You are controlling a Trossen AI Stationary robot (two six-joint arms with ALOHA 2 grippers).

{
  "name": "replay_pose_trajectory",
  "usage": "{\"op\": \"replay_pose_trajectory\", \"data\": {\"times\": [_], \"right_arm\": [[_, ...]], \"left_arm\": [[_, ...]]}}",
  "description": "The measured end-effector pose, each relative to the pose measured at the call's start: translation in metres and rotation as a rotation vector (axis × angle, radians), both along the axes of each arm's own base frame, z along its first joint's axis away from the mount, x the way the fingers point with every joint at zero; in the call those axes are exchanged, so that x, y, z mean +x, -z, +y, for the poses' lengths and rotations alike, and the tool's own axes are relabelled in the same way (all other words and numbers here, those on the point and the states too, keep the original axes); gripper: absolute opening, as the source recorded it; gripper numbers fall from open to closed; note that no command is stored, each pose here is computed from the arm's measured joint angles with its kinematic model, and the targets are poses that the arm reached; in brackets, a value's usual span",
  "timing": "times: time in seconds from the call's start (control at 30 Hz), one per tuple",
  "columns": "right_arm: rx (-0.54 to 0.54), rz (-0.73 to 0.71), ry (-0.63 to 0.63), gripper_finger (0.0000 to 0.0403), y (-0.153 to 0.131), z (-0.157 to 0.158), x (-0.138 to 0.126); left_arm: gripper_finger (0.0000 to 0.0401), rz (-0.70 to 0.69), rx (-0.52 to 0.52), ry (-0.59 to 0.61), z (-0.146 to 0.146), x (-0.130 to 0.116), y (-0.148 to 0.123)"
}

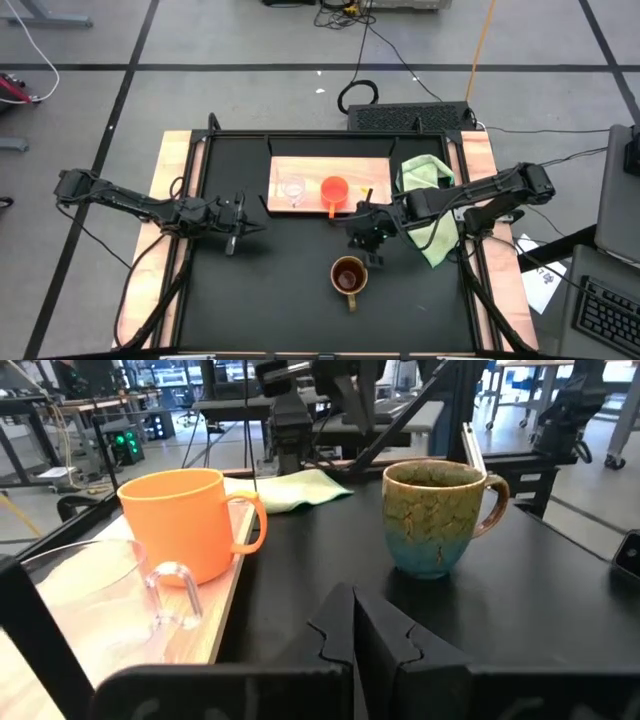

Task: Stack small to large cups/mugs on shelf
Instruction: Put the green mug on the shelf

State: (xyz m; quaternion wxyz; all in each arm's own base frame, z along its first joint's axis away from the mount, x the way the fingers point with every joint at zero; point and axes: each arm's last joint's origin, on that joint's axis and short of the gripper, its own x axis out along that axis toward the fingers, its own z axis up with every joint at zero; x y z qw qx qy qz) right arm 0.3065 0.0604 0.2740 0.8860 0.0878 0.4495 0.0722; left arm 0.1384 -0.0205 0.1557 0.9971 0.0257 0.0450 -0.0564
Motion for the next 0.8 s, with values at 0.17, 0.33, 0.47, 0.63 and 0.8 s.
{"op": "replay_pose_trajectory", "data": {"times": [0.17,0.33,0.47,0.63,0.8], "right_arm": [[0.004,0.012,-0.025,0.0056,0.002,0.000,0.000],[0.024,0.039,-0.025,0.0130,0.003,0.001,-0.002],[0.037,0.080,0.002,0.0182,0.005,0.000,-0.004],[0.042,0.101,0.015,0.0216,0.006,0.000,-0.006],[0.024,0.138,-0.012,0.0222,0.020,0.003,0.002]], "left_arm": [[0.0003,-0.001,0.001,-0.001,0.000,0.000,0.000],[0.0003,-0.001,0.001,-0.001,0.000,0.000,0.000],[0.0003,-0.001,0.001,-0.001,0.000,0.000,0.000],[0.0003,-0.001,0.002,-0.001,0.000,0.000,0.000],[0.0003,-0.001,0.002,-0.001,0.000,0.000,0.000]]}}
